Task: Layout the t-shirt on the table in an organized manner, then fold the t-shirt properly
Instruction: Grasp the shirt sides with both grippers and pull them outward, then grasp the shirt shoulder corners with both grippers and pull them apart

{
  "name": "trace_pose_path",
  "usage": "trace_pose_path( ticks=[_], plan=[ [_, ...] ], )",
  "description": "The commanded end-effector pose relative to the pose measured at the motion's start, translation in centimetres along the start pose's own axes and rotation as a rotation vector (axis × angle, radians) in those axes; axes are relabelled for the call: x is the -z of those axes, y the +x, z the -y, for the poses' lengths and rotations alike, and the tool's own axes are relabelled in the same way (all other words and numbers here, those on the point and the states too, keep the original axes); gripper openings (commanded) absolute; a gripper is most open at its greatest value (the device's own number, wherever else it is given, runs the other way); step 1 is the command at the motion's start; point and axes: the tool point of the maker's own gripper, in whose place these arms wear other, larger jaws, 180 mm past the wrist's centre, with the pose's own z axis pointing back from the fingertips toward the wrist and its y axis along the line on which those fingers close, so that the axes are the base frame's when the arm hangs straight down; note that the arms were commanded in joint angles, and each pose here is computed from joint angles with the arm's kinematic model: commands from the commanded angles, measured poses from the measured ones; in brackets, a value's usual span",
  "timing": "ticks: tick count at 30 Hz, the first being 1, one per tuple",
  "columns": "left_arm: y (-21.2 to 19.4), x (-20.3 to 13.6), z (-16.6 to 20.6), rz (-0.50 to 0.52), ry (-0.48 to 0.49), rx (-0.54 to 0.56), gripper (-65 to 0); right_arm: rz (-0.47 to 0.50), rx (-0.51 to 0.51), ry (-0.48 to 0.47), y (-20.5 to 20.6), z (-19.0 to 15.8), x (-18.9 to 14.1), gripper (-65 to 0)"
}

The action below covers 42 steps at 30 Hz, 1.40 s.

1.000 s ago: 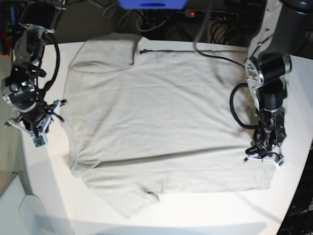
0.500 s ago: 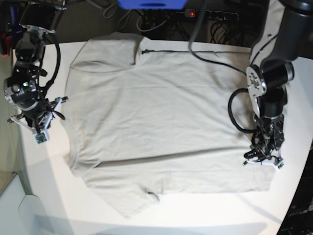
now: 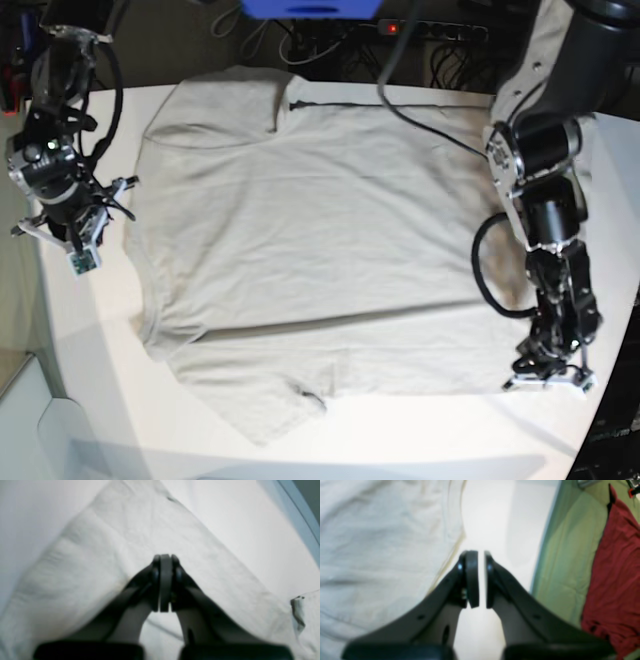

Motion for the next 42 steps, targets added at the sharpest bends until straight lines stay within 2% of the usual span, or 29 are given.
trace_pose_path(
  ticks=[1,2,4,7,9,14,16,18,20,22,26,29,34,39,42],
  plan=[
    [2.6,-1.7,0.9,0.055,-0.030,0.000,-64.5,0.041,-0.053,0.009,1.0,0.1,-0.8,-59.0],
    [2.5,-2.8,0.8,0.046,-0.038,0.011,-64.5,0.039,-0.091,0.036,0.8,-0.5,-1.1,-59.0],
    [2.3,-5.1,0.2,0.043,-0.043,0.040,-64.5,0.032,-0.100,0.050,0.3,-1.4,-1.6,-59.1],
    [0.5,-7.5,-1.1,0.027,-0.033,0.086,-63.1,0.003,-0.037,0.045,-1.2,-1.6,-1.9,-59.1],
    [-1.9,-8.1,-3.5,-0.002,0.008,0.111,-57.4,-0.007,0.017,0.039,-1.8,-1.8,-2.0,-59.1],
    [-3.2,-11.7,-8.4,0.105,0.080,0.133,-33.1,-0.049,0.069,0.070,-3.8,-3.5,-2.4,-59.0],
    [-3.3,-13.2,-9.3,0.128,0.095,0.143,-29.3,-0.055,0.084,0.078,-4.1,-4.0,-2.5,-59.0],
    [-4.0,-14.4,-10.3,0.118,0.112,0.160,-29.6,-0.073,0.091,0.094,-4.9,-4.8,-2.7,-58.4],
    [-4.7,-15.2,-11.1,0.104,0.116,0.195,-29.6,-0.082,0.102,0.105,-5.2,-5.4,-2.8,-54.3],
    [-5.4,-15.8,-11.9,0.080,0.094,0.225,-29.6,-0.097,0.118,0.116,-5.8,-6.0,-2.9,-47.3],
    [-7.1,-16.6,-14.2,-0.001,0.073,0.202,-29.7,-0.145,0.126,0.133,-7.1,-6.7,-3.3,-30.6],
    [-8.2,-17.4,-15.6,-0.033,0.065,0.185,-29.7,-0.168,0.159,0.154,-8.0,-7.3,-3.9,-22.3],
    [-10.0,-18.2,-16.9,-0.084,0.059,0.197,-29.3,-0.196,0.236,0.134,-9.3,-6.9,-4.5,-21.1],
    [-12.2,-19.2,-17.8,-0.131,0.048,0.185,-29.2,-0.204,0.237,0.133,-9.6,-6.9,-4.6,-21.1],
    [-11.8,-19.9,-19.1,-0.100,0.079,0.172,-29.2,-0.211,0.236,0.137,-10.0,-7.1,-4.8,-21.1]
  ],
)
